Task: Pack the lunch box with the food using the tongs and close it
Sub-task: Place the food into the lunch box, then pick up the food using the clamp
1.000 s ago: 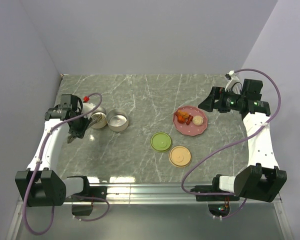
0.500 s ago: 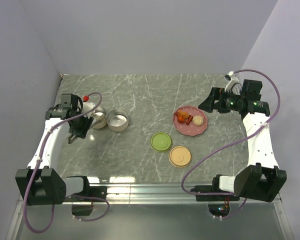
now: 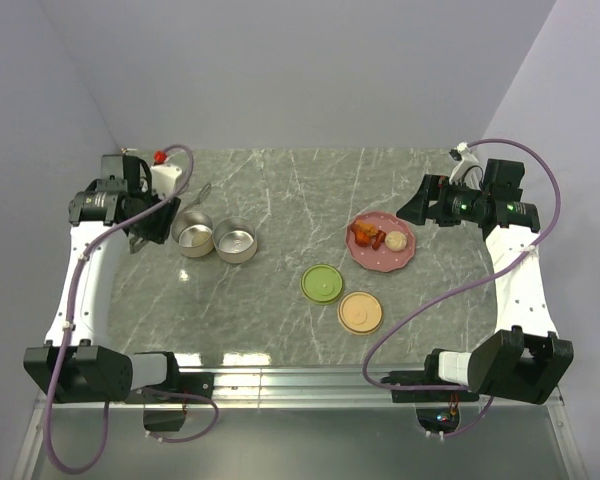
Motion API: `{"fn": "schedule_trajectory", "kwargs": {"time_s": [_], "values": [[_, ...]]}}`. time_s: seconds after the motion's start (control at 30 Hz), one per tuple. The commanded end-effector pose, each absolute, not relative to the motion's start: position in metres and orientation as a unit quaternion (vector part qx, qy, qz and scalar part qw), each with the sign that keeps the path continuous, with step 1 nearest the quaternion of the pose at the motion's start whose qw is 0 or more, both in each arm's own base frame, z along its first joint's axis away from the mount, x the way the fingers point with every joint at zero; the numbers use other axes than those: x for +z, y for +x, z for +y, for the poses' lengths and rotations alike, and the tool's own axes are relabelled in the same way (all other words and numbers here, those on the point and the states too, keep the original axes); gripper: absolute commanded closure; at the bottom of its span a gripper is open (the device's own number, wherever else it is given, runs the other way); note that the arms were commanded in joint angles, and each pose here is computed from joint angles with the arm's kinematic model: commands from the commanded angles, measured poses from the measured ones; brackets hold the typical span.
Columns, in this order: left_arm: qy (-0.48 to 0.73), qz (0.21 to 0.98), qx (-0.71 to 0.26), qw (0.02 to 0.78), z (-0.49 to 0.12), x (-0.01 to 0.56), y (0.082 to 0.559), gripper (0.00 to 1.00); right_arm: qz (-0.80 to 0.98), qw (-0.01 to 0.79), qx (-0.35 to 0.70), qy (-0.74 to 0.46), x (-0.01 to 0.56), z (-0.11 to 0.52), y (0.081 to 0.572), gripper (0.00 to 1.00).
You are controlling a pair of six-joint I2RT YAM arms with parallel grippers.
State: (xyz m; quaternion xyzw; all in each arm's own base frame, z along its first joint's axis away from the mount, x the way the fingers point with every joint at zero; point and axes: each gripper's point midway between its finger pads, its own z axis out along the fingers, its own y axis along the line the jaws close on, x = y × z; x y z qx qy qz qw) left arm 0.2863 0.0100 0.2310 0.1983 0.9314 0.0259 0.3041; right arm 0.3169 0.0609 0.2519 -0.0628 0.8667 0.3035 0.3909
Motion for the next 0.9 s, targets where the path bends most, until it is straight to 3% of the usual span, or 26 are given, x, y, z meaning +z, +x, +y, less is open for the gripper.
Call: {"fn": "schedule_trajectory", "kwargs": {"time_s": [0.0,0.47,0.87], "values": [[0.226,0.91,-0.033,0.345,-0.02,0.258,0.302,0.49,0.858,0.412,0.297,-0.079,0.266,0.062,0.322,0.0],[0.464,0.774,-0.212,0.374,-0.249,0.257,0.333,0.46,0.883,0.399,0.244,-0.033,0.257,0.038,0.323,0.0],[0.544,0.724,-0.227,0.358,-0.386,0.207,0.352,0.47,0.875,0.418,0.238,0.062,0.285,-0.015,0.345,0.0]]}}
